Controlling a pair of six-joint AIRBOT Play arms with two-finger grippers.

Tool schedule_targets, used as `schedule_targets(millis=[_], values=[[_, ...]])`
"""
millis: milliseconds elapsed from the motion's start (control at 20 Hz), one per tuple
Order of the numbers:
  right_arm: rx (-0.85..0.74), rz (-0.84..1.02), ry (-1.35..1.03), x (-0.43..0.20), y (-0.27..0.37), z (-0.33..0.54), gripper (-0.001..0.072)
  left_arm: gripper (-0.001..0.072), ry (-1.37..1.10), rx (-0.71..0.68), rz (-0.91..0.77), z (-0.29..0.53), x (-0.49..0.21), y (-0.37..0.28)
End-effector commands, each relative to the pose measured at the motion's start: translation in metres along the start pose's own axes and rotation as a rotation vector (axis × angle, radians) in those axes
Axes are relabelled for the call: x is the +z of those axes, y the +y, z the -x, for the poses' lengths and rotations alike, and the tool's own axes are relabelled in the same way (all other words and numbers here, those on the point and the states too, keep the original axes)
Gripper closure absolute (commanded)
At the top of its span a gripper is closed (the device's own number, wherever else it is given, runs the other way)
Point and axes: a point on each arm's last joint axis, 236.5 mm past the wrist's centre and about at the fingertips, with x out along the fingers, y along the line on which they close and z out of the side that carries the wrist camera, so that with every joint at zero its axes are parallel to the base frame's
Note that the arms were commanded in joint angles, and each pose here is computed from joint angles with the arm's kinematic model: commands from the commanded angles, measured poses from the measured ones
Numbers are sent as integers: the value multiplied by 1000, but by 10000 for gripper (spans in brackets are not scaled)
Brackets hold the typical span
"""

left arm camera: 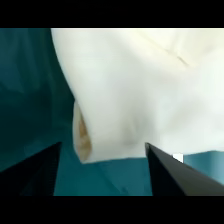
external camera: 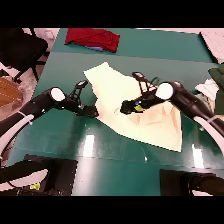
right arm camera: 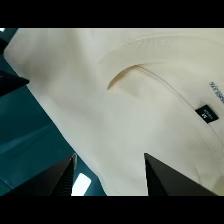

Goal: Fold the shirts.

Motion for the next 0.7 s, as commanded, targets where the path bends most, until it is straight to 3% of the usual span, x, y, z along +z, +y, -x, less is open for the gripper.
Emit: schedule_targets(millis=[0,150,200,250,300,350,650], values=[[-92,93,51,9,-3,-13,242,107,-74,-20,-20,-9,19,0],[-174,135,28,30,-13,-11,243,109,-124,-32,-35,-8,30,-3],[-203,152,37,35,-17,-10,243,265,-106,-38,-36,-9,26,-4],[-232,176,51,38,-21,-10,243,467,-80,-42,-48,-9,20,-5],[-257,207,70,41,-23,-10,243,538,-53,-48,-68,-9,14,-7],[-272,244,91,42,-22,-12,243,682,-29,-59,-78,-9,8,-9],[-453,528,257,29,-18,-43,235,684,4,-79,-67,-9,0,-14]])
